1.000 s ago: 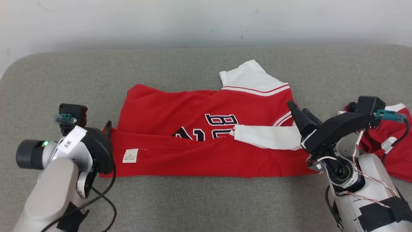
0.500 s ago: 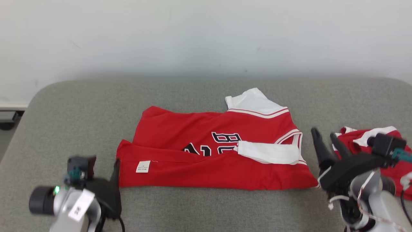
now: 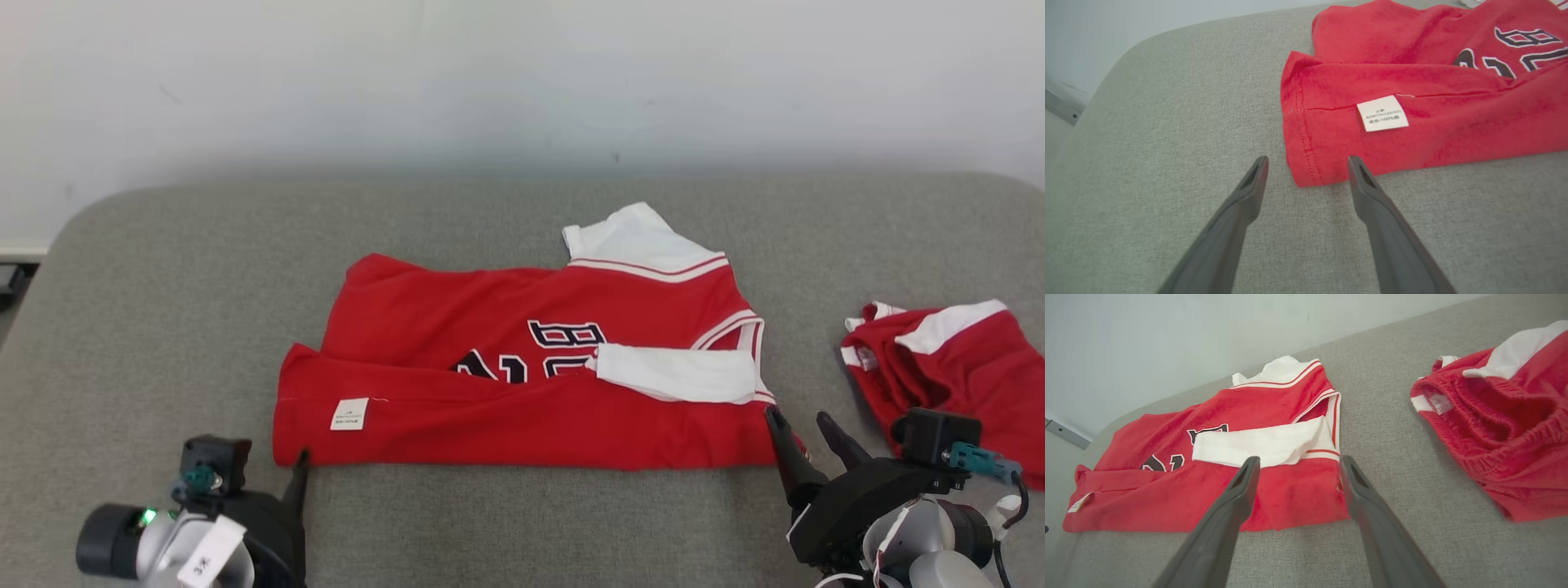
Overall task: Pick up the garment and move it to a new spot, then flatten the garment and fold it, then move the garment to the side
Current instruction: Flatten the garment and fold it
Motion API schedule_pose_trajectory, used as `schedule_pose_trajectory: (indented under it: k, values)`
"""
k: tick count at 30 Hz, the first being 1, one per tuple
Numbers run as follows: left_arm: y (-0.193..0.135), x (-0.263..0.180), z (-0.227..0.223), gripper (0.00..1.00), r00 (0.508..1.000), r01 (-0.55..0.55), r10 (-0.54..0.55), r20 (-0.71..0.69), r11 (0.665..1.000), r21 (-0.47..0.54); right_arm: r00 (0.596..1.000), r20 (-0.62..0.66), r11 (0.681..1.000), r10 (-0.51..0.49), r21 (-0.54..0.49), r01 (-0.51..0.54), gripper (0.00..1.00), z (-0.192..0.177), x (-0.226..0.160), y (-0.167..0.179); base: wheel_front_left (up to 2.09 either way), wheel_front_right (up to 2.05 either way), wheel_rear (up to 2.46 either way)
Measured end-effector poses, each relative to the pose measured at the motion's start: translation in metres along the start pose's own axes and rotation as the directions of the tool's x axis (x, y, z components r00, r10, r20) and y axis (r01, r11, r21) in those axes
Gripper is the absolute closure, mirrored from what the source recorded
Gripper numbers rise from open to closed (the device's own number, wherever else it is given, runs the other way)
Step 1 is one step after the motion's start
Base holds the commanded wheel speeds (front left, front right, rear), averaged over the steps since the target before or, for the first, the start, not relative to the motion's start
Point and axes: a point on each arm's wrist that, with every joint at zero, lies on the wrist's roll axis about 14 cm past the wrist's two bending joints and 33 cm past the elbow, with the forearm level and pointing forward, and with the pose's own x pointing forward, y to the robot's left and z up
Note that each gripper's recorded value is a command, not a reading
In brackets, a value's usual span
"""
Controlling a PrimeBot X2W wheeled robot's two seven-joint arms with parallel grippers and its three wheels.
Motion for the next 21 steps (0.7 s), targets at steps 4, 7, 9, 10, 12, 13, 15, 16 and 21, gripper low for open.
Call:
schedule_pose_trajectory:
  k: [4, 7, 9, 10, 12, 13, 15, 16, 21]
  values:
    - [0.004, 0.018, 0.005, 0.0, 1.0, 0.003, -0.003, -0.012, 1.0, 0.011, 0.998, -0.053, 1.0, -0.028, -0.015, 0.027, 0.0, -0.016, 0.008, -0.009, 0.0, 0.0, 0.0]
    - [0.006, 0.029, 0.003, 0.0, 0.999, 0.009, -0.008, -0.036, 1.0, 0.023, 0.995, -0.088, 0.998, -0.055, -0.046, 0.051, 0.0, -0.027, 0.015, -0.017, 0.0, 0.0, 0.0]
    - [0.005, 0.036, 0.0, 0.0, 0.998, 0.014, -0.013, -0.057, 1.0, 0.023, 0.991, -0.111, 0.994, -0.078, -0.08, 0.069, 0.0, -0.034, 0.018, -0.026, 0.0, 0.0, 0.0]
    - [0.005, 0.04, -0.002, 0.0, 0.998, 0.016, -0.015, -0.066, 1.0, 0.022, 0.989, -0.119, 0.993, -0.088, -0.084, 0.078, 0.0, -0.036, 0.019, -0.03, 0.0, 0.0, 0.0]
    - [0.005, 0.046, -0.005, 0.0, 0.997, 0.018, -0.017, -0.081, 1.0, 0.019, 0.986, -0.13, 0.992, -0.1, -0.086, 0.09, 0.0, -0.041, 0.023, -0.034, 0.0, 0.0, 0.0]
    - [0.005, 0.048, -0.007, 0.0, 0.996, 0.018, -0.017, -0.088, 1.0, 0.018, 0.985, -0.14, 0.992, -0.103, -0.088, 0.091, 0.0, -0.044, 0.024, -0.034, 0.0, 0.0, 0.0]
    - [0.006, 0.05, -0.013, 0.0, 0.994, 0.017, -0.016, -0.105, 1.0, 0.015, 0.984, -0.149, 0.992, -0.098, -0.094, 0.085, 0.0, -0.047, 0.029, -0.032, 0.0, 0.0, 0.0]
    - [0.006, 0.05, -0.016, 0.0, 0.993, 0.017, -0.015, -0.115, 1.0, 0.013, 0.985, -0.146, 0.992, -0.087, -0.099, 0.073, 0.0, -0.046, 0.032, -0.029, 0.0, 0.0, 0.0]
    - [0.001, 0.048, -0.019, 0.0, 0.993, 0.018, -0.018, -0.115, 1.0, -0.003, 0.985, -0.16, 0.992, -0.066, -0.114, 0.048, 0.0, -0.051, 0.036, -0.024, 0.0, 0.0, 0.0]
